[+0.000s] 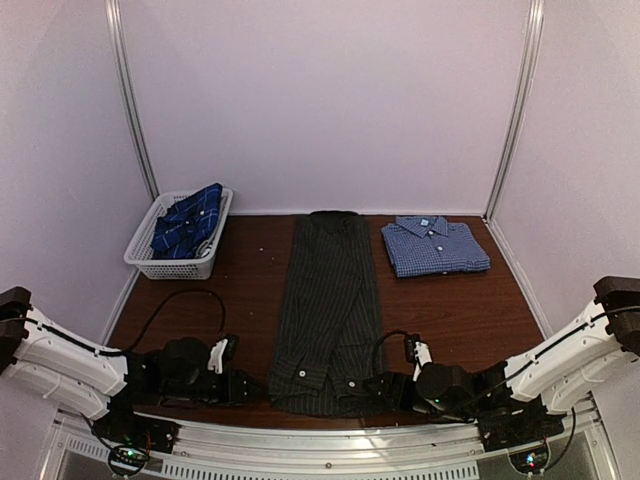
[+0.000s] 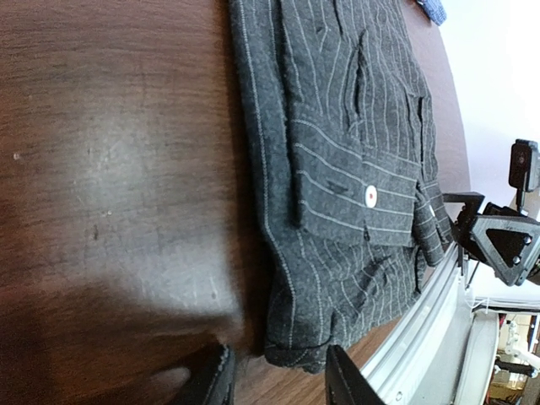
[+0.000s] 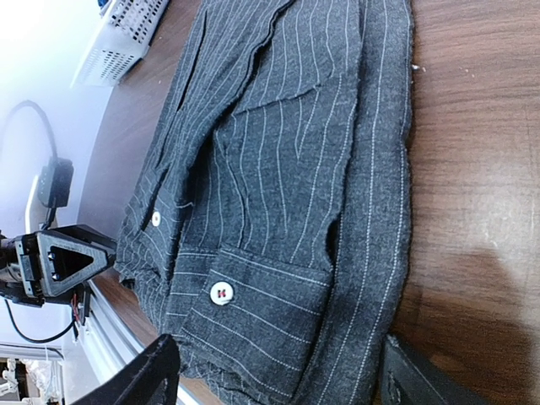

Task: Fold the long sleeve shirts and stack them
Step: Move the rectangle-folded shirt to the 1/3-folded shirt, then pick up the rectangle-folded shirt from the center of the board, then fold the rectangle-folded shirt at the center of the board, then move the 2/3-rectangle-folded shirt to the center of the board, then smooth out the 2/3-rectangle-folded shirt at the center of the board.

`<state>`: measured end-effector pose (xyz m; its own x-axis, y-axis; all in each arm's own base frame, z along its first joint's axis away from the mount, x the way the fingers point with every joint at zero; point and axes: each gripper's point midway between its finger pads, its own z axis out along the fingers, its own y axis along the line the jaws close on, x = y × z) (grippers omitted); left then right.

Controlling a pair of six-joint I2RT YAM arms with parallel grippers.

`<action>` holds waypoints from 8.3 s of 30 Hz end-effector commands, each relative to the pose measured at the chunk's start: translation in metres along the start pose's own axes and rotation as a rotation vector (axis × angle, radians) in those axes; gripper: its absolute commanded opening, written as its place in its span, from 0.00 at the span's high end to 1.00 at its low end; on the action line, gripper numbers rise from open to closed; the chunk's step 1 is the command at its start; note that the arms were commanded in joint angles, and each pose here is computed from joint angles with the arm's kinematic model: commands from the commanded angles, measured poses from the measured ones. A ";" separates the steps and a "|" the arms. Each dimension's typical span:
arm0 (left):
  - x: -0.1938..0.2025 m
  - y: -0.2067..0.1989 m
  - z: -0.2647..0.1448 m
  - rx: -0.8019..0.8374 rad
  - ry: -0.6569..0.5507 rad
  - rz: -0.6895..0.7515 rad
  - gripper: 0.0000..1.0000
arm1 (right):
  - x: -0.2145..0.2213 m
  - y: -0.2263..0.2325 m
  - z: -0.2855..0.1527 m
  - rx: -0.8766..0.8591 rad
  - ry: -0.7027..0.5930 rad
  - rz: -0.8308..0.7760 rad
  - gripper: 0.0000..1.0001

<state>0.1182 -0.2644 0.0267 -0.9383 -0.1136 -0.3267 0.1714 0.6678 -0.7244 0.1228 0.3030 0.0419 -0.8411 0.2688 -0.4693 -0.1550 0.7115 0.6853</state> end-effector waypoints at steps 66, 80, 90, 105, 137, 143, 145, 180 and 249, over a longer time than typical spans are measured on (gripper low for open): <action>-0.010 -0.027 0.006 -0.025 0.054 0.061 0.57 | 0.030 -0.002 0.028 -0.050 0.144 0.055 0.35; -0.054 -0.008 -0.005 -0.150 -0.019 0.073 0.50 | 0.015 -0.018 0.006 0.054 0.112 0.041 0.30; -0.069 -0.003 0.017 -0.081 0.103 0.080 0.51 | 0.015 -0.026 0.014 0.121 0.149 0.057 0.47; -0.026 0.003 0.022 -0.029 0.237 0.014 0.63 | 0.029 -0.025 0.023 0.103 0.227 0.042 0.68; -0.014 -0.005 0.001 -0.012 0.180 -0.015 0.55 | 0.048 -0.018 0.004 0.091 0.268 0.075 0.64; -0.010 -0.002 0.012 0.001 0.219 -0.013 0.62 | 0.046 -0.011 0.006 0.069 0.270 0.072 0.68; -0.007 -0.002 0.014 0.007 0.235 -0.015 0.66 | 0.048 -0.009 0.007 0.059 0.278 0.073 0.69; -0.169 -0.082 -0.007 0.275 0.013 -0.116 1.00 | -0.168 0.080 0.021 -0.111 -0.098 0.007 1.00; -0.180 -0.033 0.036 0.102 0.060 0.056 0.18 | -0.164 0.026 0.058 0.137 -0.031 -0.115 0.20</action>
<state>0.2844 -0.2886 0.0732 -0.9630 -0.0869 -0.2551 0.1523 0.6054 -0.7812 0.2828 0.3256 0.0941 -0.8330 0.2062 -0.5134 -0.1707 0.7869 0.5931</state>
